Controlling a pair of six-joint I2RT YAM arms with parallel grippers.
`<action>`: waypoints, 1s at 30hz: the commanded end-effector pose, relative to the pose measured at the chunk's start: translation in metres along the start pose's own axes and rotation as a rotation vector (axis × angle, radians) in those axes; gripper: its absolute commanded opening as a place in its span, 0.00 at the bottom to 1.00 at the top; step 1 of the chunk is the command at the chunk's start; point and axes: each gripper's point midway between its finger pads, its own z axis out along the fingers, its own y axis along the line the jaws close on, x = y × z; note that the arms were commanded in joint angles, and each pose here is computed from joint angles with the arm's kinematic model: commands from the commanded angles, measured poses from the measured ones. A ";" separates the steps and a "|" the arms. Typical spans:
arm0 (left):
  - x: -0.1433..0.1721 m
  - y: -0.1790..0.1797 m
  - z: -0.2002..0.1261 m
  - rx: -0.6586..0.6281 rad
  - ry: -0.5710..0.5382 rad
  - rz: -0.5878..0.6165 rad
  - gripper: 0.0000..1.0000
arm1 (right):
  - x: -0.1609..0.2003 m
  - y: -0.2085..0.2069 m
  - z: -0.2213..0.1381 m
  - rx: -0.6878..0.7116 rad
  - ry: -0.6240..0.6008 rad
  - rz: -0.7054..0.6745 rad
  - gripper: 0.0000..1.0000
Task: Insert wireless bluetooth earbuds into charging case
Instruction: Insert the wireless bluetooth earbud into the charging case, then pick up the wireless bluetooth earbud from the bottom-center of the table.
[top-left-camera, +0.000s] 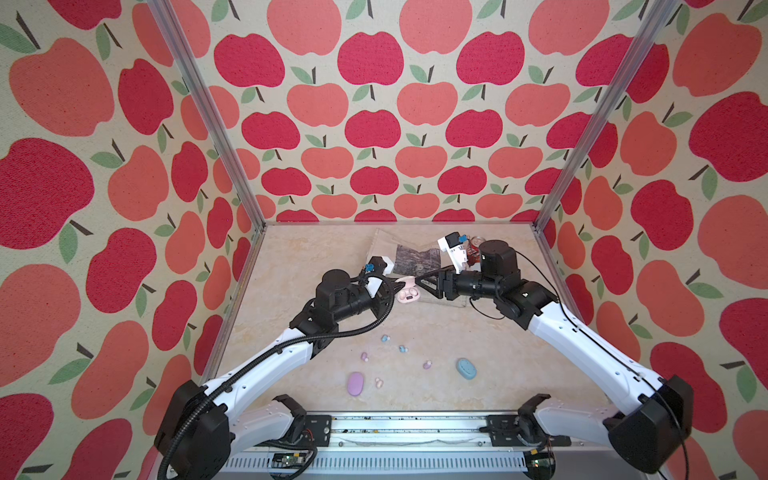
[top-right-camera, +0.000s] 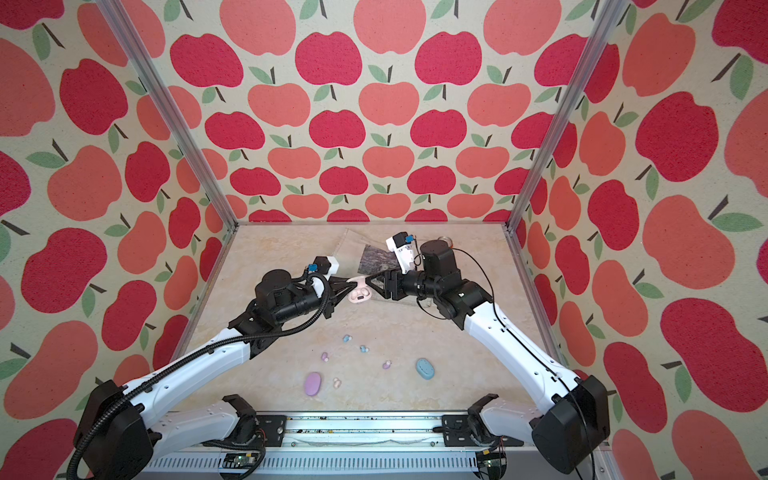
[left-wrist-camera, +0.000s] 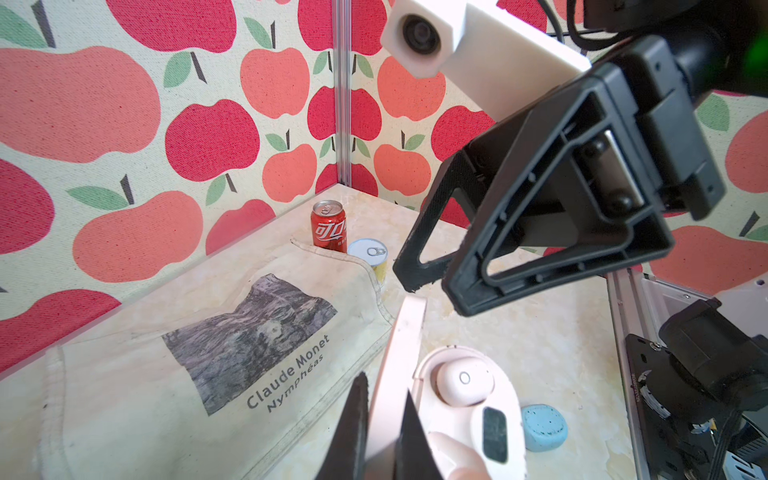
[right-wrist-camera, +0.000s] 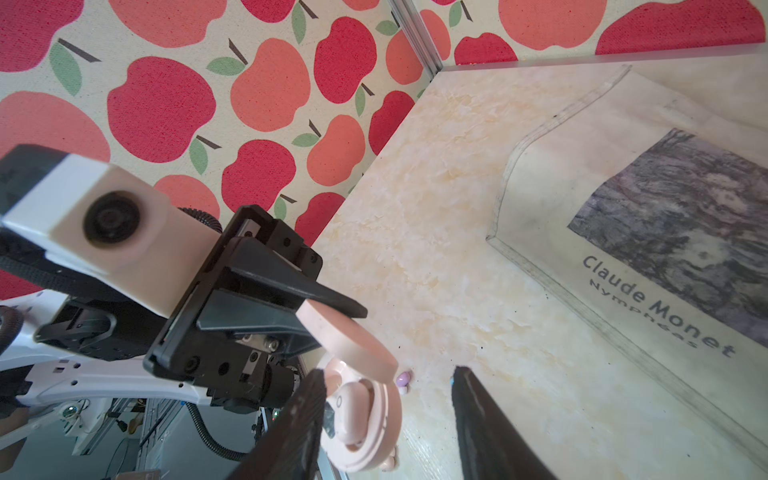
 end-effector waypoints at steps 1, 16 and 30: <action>-0.013 0.008 -0.008 -0.065 -0.041 -0.027 0.00 | -0.016 0.009 -0.019 0.035 -0.056 -0.048 0.52; -0.010 0.049 -0.084 -0.399 0.023 -0.167 0.00 | 0.044 -0.023 -0.066 0.297 0.049 0.221 0.49; -0.033 0.042 -0.147 -0.485 -0.001 -0.315 0.00 | 0.122 -0.019 -0.028 0.327 0.322 0.192 0.46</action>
